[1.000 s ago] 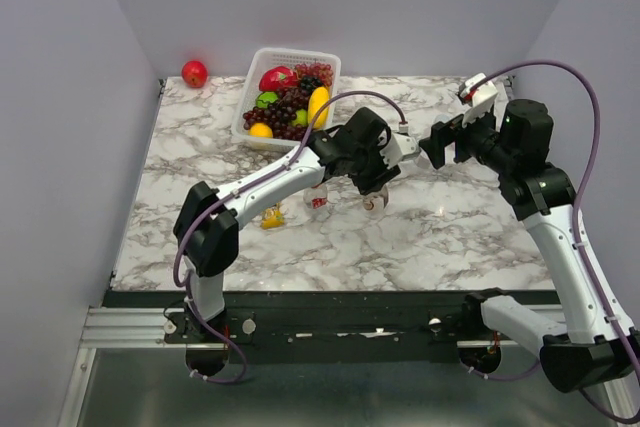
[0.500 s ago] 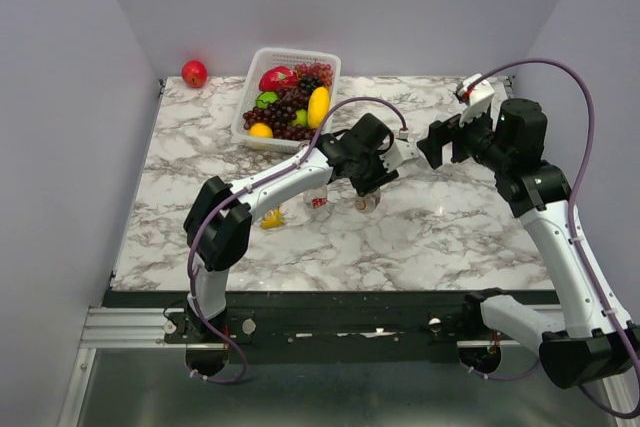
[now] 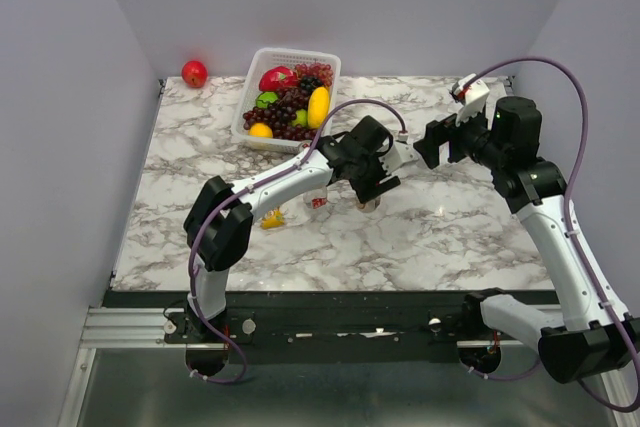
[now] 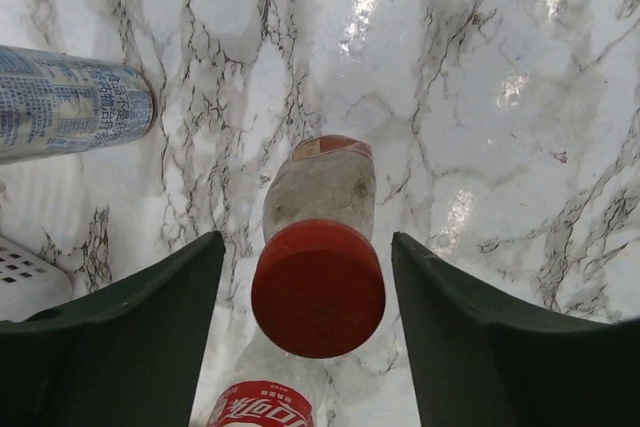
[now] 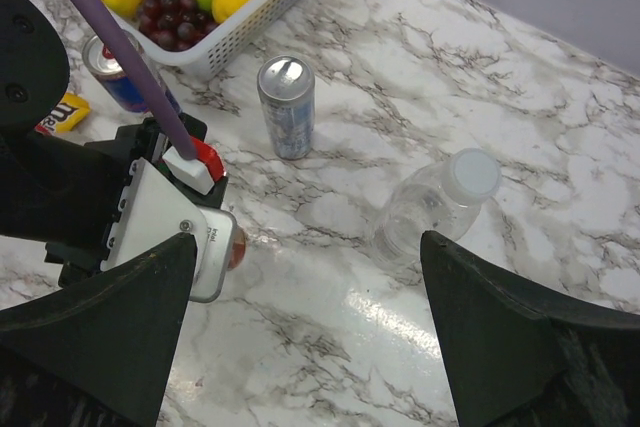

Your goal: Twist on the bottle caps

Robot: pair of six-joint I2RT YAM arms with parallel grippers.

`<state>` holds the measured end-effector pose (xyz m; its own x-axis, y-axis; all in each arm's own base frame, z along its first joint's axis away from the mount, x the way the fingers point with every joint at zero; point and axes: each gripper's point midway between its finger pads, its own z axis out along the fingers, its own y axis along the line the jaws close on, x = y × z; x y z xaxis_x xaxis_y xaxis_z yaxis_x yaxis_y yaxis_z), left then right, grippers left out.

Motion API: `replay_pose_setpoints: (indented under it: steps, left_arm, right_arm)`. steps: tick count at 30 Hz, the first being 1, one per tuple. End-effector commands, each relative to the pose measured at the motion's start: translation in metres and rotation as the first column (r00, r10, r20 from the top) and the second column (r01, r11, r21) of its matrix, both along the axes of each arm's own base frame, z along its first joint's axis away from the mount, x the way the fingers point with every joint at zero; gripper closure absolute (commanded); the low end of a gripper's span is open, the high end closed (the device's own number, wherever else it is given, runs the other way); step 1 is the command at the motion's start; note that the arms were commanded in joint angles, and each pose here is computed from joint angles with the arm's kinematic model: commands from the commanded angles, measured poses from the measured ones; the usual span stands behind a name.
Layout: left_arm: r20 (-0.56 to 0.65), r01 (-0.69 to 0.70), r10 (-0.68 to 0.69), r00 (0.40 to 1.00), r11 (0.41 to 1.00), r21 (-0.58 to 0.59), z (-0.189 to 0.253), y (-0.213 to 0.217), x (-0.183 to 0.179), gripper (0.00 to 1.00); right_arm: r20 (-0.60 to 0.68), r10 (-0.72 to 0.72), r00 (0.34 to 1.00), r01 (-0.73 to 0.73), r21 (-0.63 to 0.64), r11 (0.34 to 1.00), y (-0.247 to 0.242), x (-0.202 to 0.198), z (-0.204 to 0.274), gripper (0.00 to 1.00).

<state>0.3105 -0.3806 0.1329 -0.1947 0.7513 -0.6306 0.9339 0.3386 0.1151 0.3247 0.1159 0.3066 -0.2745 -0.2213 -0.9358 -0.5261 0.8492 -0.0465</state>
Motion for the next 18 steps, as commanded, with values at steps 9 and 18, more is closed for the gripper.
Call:
replay_pose_setpoints:
  steps: [9, 18]
  left_arm:
    - [-0.002, 0.002, -0.002, 1.000, 1.000, 0.002, -0.002, 0.000, -0.002, 0.07]
    - [-0.015, 0.005, -0.005, 1.000, 1.000, -0.002, 0.018, 0.015, -0.010, 0.01]
  right_arm:
    - [0.018, 0.012, 1.000, -0.013, 0.019, 1.000, 0.003, 0.004, 0.007, 0.01]
    - [0.029, 0.049, 0.998, -0.049, -0.008, 0.999, 0.005, 0.001, 0.014, 0.00]
